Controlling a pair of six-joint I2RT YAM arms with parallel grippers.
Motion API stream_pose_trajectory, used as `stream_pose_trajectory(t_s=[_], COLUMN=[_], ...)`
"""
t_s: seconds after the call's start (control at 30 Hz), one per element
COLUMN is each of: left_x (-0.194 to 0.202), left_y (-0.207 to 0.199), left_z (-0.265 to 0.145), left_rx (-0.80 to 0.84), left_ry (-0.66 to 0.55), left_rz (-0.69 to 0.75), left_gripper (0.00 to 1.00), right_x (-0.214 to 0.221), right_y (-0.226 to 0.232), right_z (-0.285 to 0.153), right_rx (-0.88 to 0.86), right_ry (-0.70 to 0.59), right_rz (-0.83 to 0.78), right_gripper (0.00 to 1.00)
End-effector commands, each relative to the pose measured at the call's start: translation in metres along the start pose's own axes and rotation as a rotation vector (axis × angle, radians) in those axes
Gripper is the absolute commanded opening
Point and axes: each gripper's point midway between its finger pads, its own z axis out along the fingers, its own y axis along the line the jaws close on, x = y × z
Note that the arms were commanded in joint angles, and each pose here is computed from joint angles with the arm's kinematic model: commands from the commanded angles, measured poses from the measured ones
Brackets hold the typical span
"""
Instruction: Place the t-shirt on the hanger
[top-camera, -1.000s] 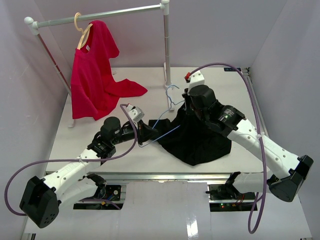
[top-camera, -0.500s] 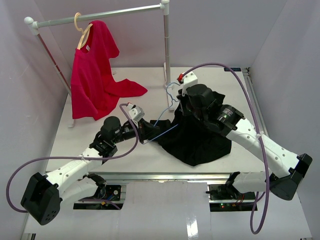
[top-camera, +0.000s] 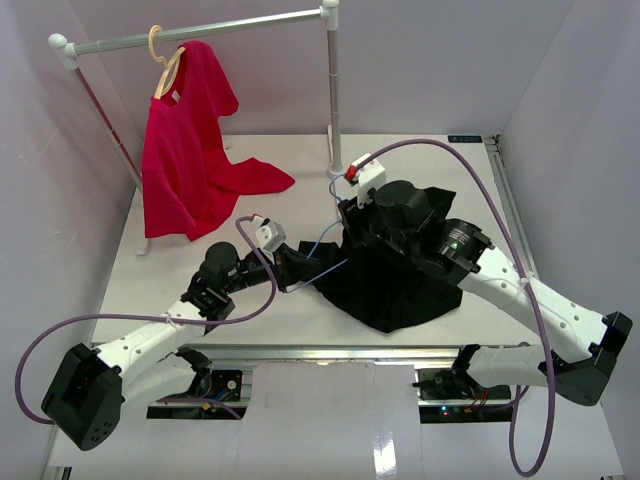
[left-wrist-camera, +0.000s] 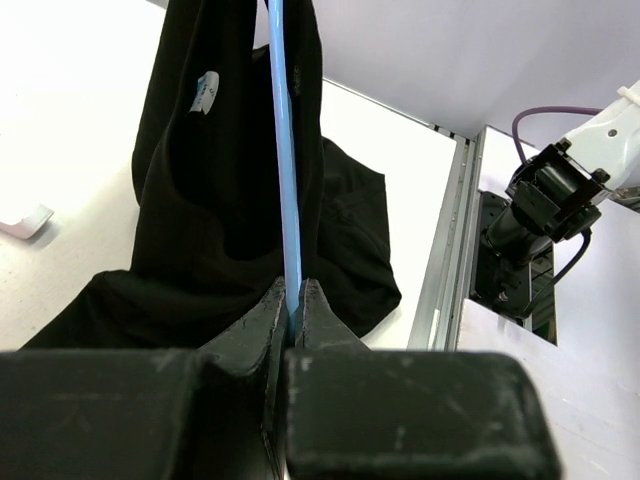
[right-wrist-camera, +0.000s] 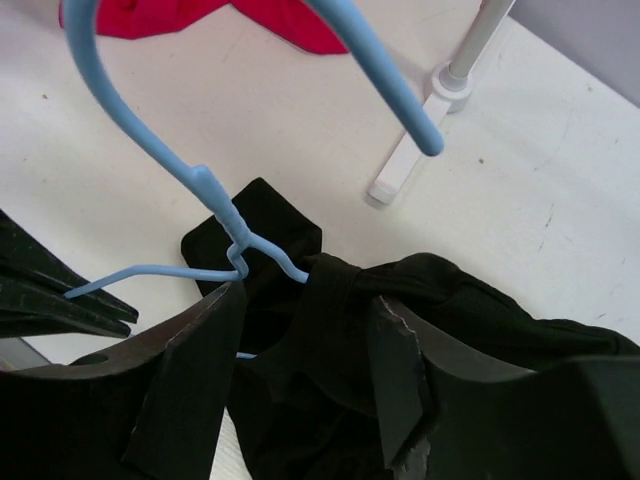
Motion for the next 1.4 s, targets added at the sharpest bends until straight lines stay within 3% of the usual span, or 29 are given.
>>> stream_pose_trajectory(t_s=[0.0, 0.07, 0.37, 0.47, 0.57, 0.67, 0.93, 1.17, 1.37], left_x=[-0.013, -0.01, -0.002, -0.005, -0.009, -0.012, -0.008, -0.01, -0.01], left_y=[-0.021, -0.023, -0.028, -0.032, -0.038, -0.045, -0.057, -0.065, -0.07], left_z=[-0.002, -0.005, -0.012, -0.016, -0.02, -0.025, -0.031, -0.036, -0.038], left_rx=[0.098, 0.104, 0.12, 0.127, 0.145, 0.159, 0.221, 0.254, 0.277], left_ry=[-0.046, -0.057, -0.058, -0.062, -0.07, -0.093, -0.089, -0.105, -0.109], left_rz=[0.054, 0.053, 0.064, 0.075, 0.085, 0.088, 0.092, 0.112, 0.123], left_gripper=[0.0, 0.0, 0.0, 0.0, 0.0, 0.0, 0.0, 0.0, 0.0], right_x=[-0.032, -0.035, -0.052, -0.041, -0.017, -0.007, -0.011, 0.02, 0.022], right_y=[0.004, 0.008, 0.022, 0.014, 0.031, 0.043, 0.035, 0.047, 0.048], right_z=[-0.028, -0.037, -0.092, -0.099, -0.106, -0.112, -0.101, -0.079, -0.069], right_rx=[-0.083, -0.123, -0.315, -0.307, -0.452, -0.55, -0.509, -0.57, -0.561], right_ry=[-0.115, -0.116, -0.246, -0.228, -0.163, -0.115, -0.089, -0.024, -0.014], right_rz=[-0.076, -0.107, -0.335, -0.462, -0.561, -0.588, -0.643, -0.661, -0.661], right_gripper=[0.65, 0.7, 0.69, 0.66, 0.64, 0.65, 0.65, 0.64, 0.63])
